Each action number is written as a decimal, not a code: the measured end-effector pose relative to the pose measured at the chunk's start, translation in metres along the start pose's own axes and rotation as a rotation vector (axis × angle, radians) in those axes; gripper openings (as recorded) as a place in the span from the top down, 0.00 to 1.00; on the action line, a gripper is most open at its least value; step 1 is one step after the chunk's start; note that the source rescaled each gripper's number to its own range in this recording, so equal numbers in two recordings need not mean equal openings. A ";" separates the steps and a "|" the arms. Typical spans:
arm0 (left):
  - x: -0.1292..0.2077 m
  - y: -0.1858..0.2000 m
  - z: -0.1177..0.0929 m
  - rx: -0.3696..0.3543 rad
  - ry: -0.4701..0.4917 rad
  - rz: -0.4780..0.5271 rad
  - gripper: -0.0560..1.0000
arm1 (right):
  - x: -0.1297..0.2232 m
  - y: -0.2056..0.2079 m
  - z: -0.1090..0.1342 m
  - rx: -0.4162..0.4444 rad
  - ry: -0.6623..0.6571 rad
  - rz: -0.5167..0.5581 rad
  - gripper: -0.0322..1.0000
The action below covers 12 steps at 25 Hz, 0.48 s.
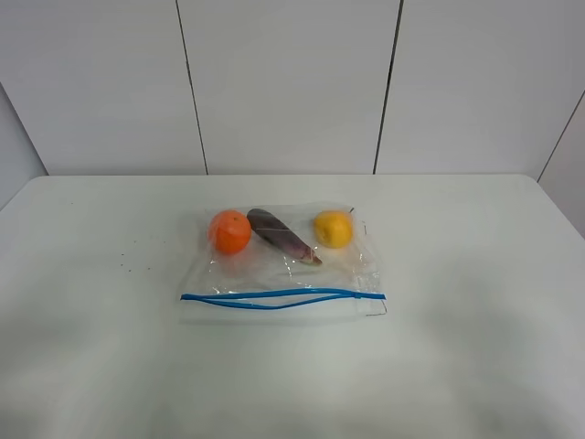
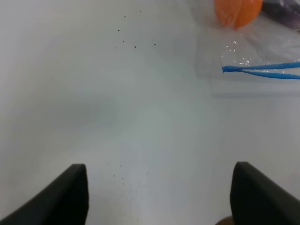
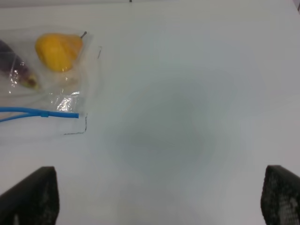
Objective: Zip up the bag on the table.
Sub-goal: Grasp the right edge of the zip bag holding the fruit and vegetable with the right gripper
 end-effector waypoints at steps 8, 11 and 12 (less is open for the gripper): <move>0.000 0.000 0.000 0.000 0.000 0.000 0.18 | 0.000 0.000 0.000 -0.002 -0.001 -0.001 0.00; 0.000 0.000 0.000 0.000 0.000 0.000 0.18 | 0.000 0.000 0.000 0.002 0.001 -0.003 0.00; 0.000 0.000 0.000 0.000 0.000 0.000 0.18 | -0.002 0.000 0.000 0.005 0.003 0.001 0.00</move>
Point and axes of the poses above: a point on each arm's last joint axis where the gripper is mounted, y pointing back along that axis away from the gripper, z along the wrist's bending axis when the last joint is at zero, x = y × z, the point moved 2 cm from there along -y, pointing out along that axis toward the gripper, and after that the axes turned 12 degrees about -y, right-handed, at the moved point
